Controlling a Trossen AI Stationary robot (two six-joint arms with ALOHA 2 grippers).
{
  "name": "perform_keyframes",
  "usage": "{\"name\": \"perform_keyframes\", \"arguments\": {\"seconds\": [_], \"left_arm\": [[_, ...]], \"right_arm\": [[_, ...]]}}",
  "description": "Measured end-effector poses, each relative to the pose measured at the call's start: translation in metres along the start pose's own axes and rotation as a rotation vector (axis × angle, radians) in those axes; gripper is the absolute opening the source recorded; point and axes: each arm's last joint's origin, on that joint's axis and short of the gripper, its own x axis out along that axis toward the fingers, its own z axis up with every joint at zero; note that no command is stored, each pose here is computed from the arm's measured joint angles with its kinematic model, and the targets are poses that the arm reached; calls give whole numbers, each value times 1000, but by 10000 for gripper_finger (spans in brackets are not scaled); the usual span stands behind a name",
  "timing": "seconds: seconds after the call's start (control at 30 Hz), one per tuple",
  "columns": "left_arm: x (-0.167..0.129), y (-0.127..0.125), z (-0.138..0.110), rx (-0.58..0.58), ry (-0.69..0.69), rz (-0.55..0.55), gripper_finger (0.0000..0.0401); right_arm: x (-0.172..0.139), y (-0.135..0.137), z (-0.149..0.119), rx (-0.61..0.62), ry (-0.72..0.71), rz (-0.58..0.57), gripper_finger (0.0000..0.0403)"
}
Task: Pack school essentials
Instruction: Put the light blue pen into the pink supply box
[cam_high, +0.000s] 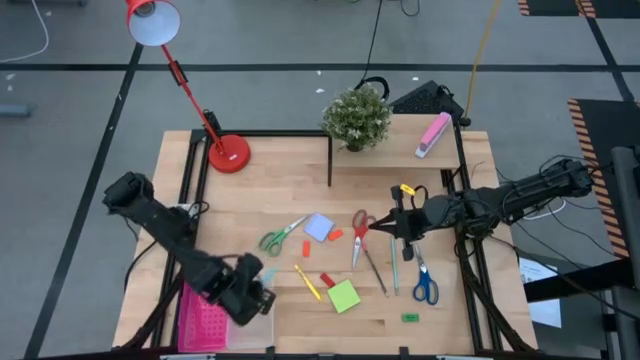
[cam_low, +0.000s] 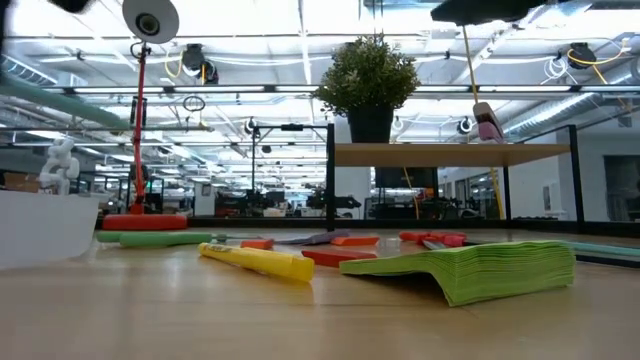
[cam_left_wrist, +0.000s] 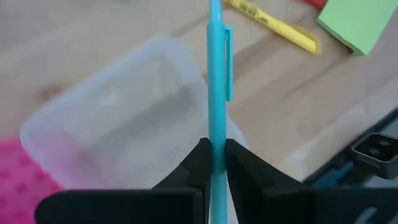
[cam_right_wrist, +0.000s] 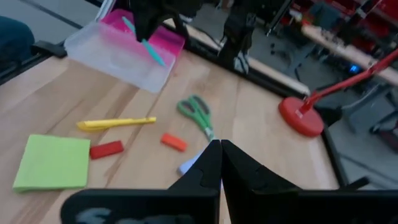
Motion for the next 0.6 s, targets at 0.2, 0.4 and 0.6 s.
{"name": "perform_keyframes", "arguments": {"seconds": [0.2, 0.4, 0.6], "left_arm": [[-3, 8, -30, -122, 16, 2, 42], [13, 15, -41, -215, 44, 127, 42], [23, 12, -37, -243, 31, 155, 42]], "right_arm": [[0, -3, 7, -66, -72, -29, 0], [-1, -6, 15, -106, -148, -65, 0], [-2, -6, 17, -116, -170, -76, 0]]}}
